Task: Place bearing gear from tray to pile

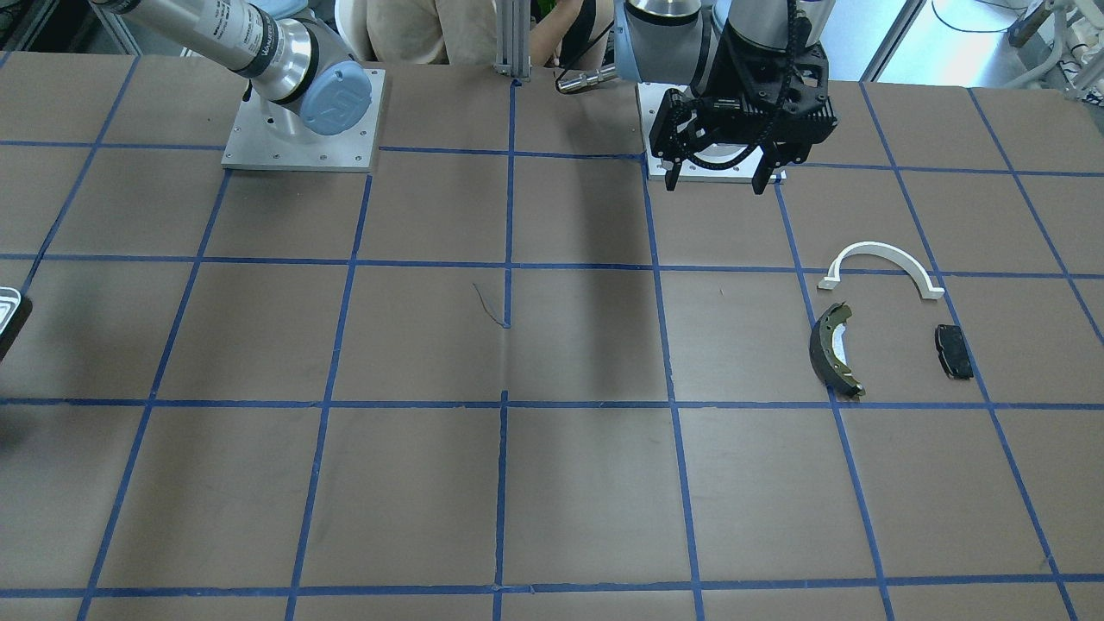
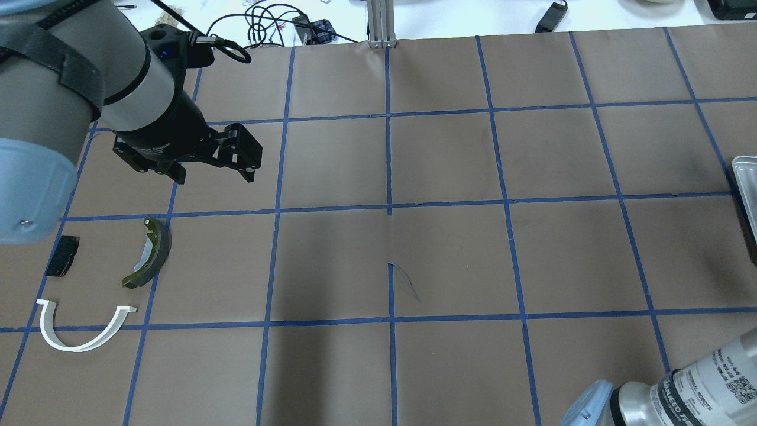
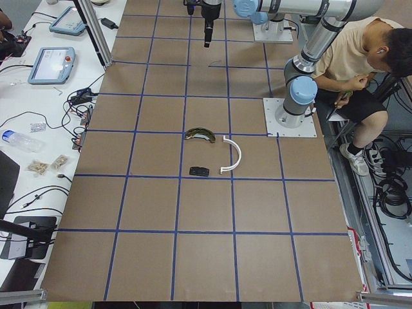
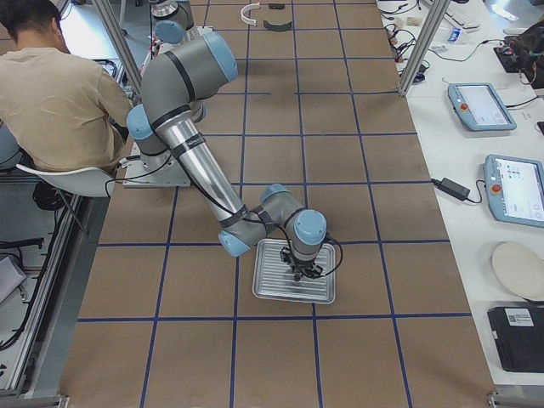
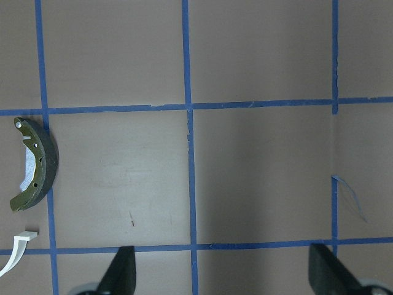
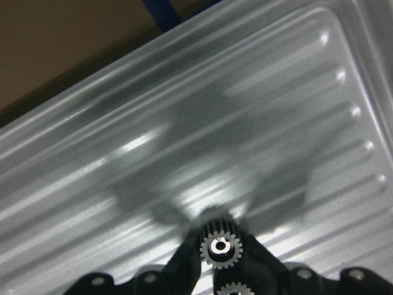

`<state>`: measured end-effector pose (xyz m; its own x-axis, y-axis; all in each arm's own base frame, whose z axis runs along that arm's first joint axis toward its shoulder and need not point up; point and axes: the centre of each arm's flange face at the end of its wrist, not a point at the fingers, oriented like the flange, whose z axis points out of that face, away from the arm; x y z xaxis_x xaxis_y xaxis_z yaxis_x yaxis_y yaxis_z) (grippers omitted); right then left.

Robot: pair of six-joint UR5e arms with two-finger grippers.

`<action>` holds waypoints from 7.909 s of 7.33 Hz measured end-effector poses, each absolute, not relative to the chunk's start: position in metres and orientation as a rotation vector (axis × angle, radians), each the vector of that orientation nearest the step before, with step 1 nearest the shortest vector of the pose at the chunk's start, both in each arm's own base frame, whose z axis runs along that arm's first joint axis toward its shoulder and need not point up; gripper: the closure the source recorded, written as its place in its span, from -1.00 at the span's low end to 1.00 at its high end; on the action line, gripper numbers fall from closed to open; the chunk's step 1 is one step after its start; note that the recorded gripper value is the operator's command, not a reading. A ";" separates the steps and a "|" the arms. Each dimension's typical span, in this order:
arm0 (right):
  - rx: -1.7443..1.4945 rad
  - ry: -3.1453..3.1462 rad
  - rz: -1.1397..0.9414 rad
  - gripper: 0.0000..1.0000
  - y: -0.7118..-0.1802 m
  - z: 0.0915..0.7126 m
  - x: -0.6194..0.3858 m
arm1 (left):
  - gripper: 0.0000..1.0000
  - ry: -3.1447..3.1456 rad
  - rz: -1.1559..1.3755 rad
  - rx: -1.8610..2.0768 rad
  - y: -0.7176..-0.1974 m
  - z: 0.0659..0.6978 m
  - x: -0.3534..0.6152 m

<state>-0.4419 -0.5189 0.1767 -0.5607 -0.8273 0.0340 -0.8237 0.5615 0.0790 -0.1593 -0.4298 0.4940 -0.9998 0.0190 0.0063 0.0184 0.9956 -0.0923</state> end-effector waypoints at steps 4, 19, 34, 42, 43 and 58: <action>1.167 -2.844 -0.026 1.00 -0.556 0.246 -0.366 | -1.00 -3.131 0.145 -0.029 -0.430 0.494 -0.159; 0.058 -3.251 -0.044 -0.93 -0.490 0.200 0.379 | -1.00 -3.130 0.148 -0.029 -0.430 0.494 -0.159; 0.341 -3.040 0.035 -0.92 -0.492 0.235 -0.414 | -1.00 -3.129 -0.082 0.100 -0.438 0.351 -0.235; 0.409 -3.024 0.088 -0.22 -0.489 0.178 -0.460 | -1.00 -3.101 0.030 -0.013 -0.477 0.185 -0.338; 0.413 -3.024 0.089 0.06 -0.489 0.178 -0.460 | -1.00 -3.100 0.037 -0.021 -0.479 0.181 -0.341; 0.451 -3.016 0.133 1.00 -0.559 0.277 -0.320 | 1.00 -3.246 -0.311 -0.228 -0.517 0.385 -0.244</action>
